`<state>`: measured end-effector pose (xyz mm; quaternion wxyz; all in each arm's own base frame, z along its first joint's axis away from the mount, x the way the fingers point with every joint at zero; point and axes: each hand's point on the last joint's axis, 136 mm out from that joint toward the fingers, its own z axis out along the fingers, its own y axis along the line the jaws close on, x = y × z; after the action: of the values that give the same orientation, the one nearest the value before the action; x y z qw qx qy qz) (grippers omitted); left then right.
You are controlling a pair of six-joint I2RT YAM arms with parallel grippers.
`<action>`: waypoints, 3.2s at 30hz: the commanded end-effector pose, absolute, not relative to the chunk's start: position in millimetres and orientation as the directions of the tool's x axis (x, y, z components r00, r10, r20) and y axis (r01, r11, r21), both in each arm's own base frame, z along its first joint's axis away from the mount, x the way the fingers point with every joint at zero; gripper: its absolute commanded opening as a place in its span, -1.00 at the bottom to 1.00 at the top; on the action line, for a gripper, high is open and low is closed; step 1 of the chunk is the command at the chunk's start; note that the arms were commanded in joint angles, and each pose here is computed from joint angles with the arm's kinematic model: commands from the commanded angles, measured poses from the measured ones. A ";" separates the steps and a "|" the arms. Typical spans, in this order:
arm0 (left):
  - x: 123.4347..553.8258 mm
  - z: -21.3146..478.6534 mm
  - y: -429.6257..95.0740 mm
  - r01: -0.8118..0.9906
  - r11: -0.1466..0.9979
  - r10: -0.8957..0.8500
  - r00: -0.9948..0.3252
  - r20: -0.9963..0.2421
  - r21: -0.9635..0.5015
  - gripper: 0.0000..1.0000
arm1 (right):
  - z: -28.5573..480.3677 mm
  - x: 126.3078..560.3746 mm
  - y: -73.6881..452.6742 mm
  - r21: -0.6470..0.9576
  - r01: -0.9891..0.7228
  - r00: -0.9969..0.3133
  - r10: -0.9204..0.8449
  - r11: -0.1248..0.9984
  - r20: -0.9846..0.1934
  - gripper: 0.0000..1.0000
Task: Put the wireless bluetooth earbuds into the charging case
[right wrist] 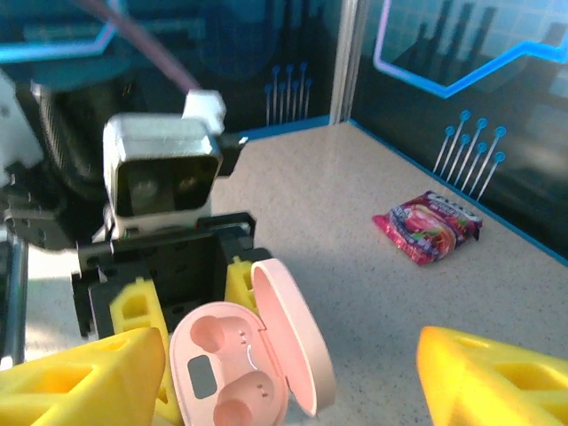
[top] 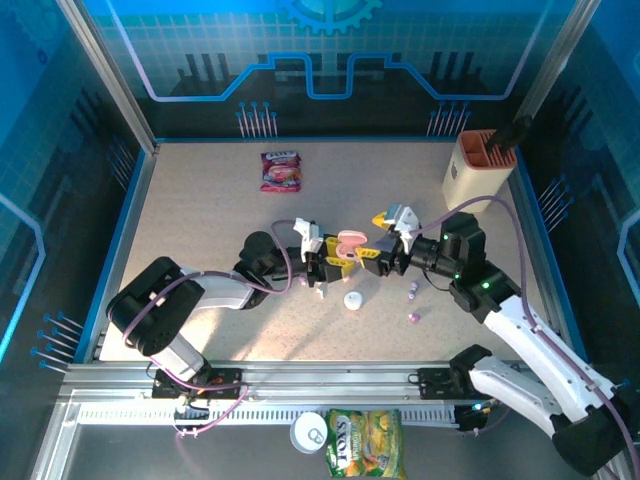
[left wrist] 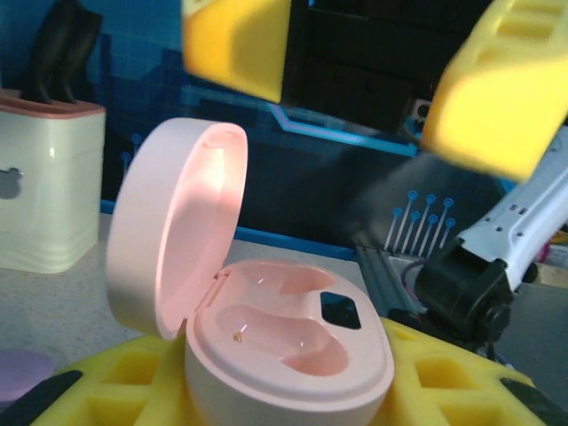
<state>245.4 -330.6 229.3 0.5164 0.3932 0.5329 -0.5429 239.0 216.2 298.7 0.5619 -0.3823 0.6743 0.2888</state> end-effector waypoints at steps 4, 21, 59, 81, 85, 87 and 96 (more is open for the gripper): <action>256.7 228.3 -317.7 0.972 0.168 -0.182 -0.135 -0.974 -0.166 -0.20 | 295.5 267.8 171.7 0.296 -0.688 -0.277 0.138 0.663 -0.951 0.49; 257.0 231.4 -307.2 0.969 0.203 -0.188 -0.104 -0.977 -0.142 -0.20 | 123.9 284.4 129.7 0.547 -0.192 -0.791 0.201 0.815 -0.578 0.22; 250.2 239.1 -305.2 0.974 0.183 -0.197 -0.096 -0.976 -0.133 -0.21 | 40.2 308.4 149.3 0.627 -0.069 -0.944 0.153 0.776 -0.293 0.05; 246.8 239.2 -304.9 0.977 0.171 -0.193 -0.093 -0.977 -0.127 -0.21 | 22.4 294.9 152.4 0.633 -0.049 -0.963 0.131 0.773 -0.234 0.02; 246.1 239.2 -303.7 0.977 0.175 -0.193 -0.090 -0.977 -0.124 -0.21 | 25.3 289.7 155.7 0.653 -0.050 -0.965 0.131 0.755 -0.226 -0.11; 245.7 238.9 -303.7 0.977 0.175 -0.193 -0.089 -0.977 -0.123 -0.21 | 27.1 287.1 157.4 0.661 -0.054 -0.965 0.130 0.749 -0.226 -0.17; 247.5 238.6 -304.9 0.977 0.173 -0.192 -0.091 -0.977 -0.125 -0.21 | 20.5 287.6 159.6 0.660 -0.043 -0.969 0.129 0.750 -0.210 -0.38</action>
<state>252.0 -308.3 229.3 0.5467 0.3641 0.5430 -0.5231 293.5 151.0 24.7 0.1376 0.0286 0.9288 0.3429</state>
